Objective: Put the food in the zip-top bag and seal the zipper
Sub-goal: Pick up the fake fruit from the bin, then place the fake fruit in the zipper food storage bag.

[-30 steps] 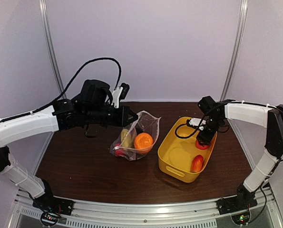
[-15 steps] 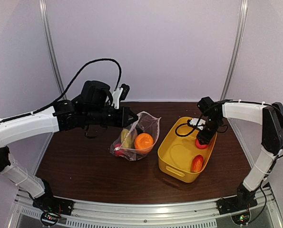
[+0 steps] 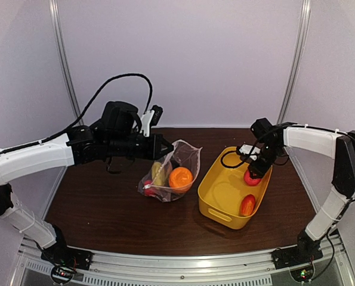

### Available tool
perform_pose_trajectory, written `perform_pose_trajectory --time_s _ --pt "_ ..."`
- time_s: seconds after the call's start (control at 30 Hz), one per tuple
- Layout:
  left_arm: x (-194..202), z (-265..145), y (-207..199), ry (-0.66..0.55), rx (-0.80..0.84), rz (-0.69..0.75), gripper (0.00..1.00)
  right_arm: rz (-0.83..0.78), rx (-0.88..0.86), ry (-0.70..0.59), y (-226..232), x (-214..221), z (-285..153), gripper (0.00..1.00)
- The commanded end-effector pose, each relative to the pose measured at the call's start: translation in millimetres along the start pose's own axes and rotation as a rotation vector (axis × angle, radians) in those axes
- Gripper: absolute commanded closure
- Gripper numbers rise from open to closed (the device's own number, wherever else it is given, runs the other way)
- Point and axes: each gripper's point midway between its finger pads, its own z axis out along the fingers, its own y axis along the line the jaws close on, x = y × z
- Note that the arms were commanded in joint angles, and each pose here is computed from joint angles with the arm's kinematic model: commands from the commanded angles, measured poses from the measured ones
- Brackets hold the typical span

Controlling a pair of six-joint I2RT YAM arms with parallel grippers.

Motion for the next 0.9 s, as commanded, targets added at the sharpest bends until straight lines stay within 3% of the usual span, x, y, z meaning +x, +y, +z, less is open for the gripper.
perform_pose_trajectory --time_s 0.0,0.23,0.67,0.87 --pt "3.1 7.8 3.8 0.003 0.005 -0.008 1.0 0.026 -0.011 -0.078 -0.4 -11.7 -32.3 0.56" --pt "1.4 7.8 2.5 -0.002 0.007 -0.007 1.0 0.037 -0.026 -0.224 4.6 -30.8 -81.2 0.56" --pt "-6.2 12.0 -5.5 -0.002 0.031 -0.007 1.0 -0.268 -0.306 -0.818 101.5 -91.8 -242.1 0.52" --pt "-11.4 7.1 -9.4 -0.012 0.04 -0.006 1.0 -0.424 -0.432 -0.879 148.3 -97.9 -264.1 0.51"
